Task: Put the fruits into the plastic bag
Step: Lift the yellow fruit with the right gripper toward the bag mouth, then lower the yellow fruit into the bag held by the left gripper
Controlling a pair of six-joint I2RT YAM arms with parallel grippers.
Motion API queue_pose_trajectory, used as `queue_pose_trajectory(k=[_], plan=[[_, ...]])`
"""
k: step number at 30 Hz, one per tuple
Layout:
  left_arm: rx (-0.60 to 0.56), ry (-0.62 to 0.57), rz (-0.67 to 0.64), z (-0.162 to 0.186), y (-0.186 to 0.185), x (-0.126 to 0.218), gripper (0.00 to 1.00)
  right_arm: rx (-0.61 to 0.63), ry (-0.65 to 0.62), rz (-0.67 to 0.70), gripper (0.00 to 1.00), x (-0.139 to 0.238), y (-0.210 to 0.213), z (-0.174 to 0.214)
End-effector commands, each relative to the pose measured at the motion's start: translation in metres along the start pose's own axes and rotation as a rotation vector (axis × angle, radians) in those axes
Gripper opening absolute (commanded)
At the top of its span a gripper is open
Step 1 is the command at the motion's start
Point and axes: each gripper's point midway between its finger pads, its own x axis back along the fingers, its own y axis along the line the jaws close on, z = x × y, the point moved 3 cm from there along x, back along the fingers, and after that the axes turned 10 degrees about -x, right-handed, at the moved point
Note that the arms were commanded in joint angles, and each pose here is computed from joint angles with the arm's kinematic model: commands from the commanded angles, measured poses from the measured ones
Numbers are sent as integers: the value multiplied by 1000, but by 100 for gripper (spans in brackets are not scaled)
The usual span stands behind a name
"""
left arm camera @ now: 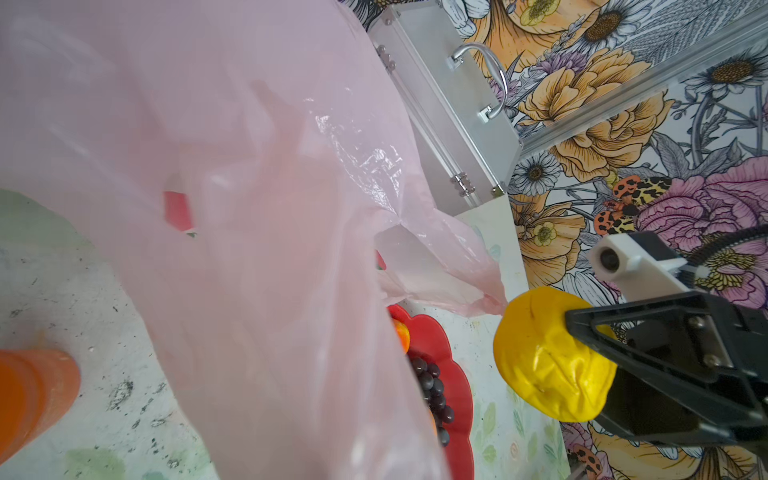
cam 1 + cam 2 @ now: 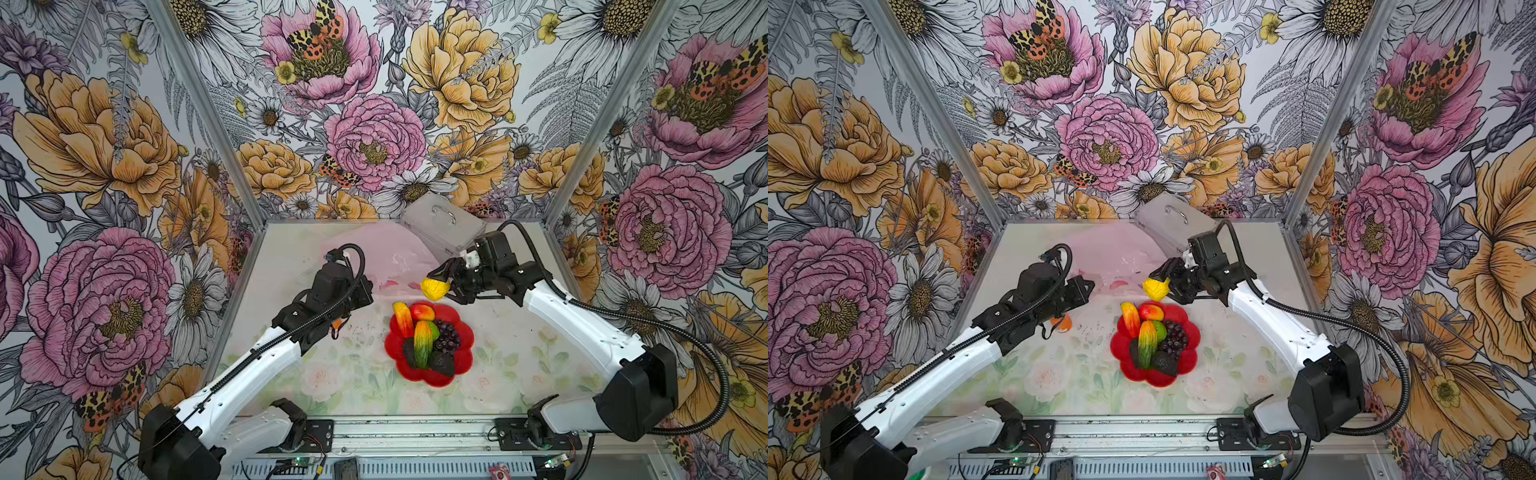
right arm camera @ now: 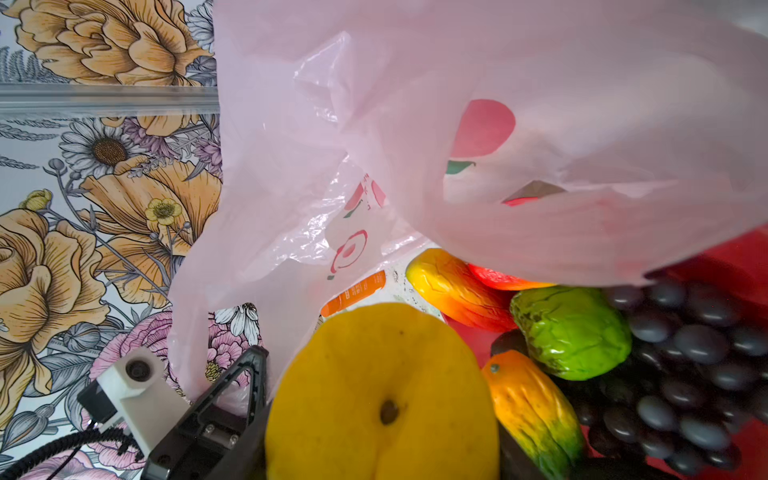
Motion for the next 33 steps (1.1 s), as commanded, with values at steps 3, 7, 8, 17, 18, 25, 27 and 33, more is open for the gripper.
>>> queue_pose_trajectory(k=[3,7,8,17,18,25,27,33], plan=[[10,-55,24,-13,-13,3,0,-72,-113,-96,37,0,26,3],[9,-60,35,-16,-23,0,0,-121,-152,-82,36,-14,22,9],[8,-59,39,-16,-25,-1,0,-134,-161,-82,36,-17,21,10],[-6,-46,69,-22,-44,-11,0,-243,-200,-78,34,-51,5,23],[-6,-45,75,-22,-46,-11,0,-246,-205,-74,34,-55,4,23],[-9,-47,96,-22,-52,-8,0,-264,-174,-65,33,-83,5,19],[-8,-50,94,-22,-52,-7,0,-268,-134,-56,33,-93,6,22],[-17,-53,123,-23,-56,-9,0,-310,-65,-43,33,-121,1,33]])
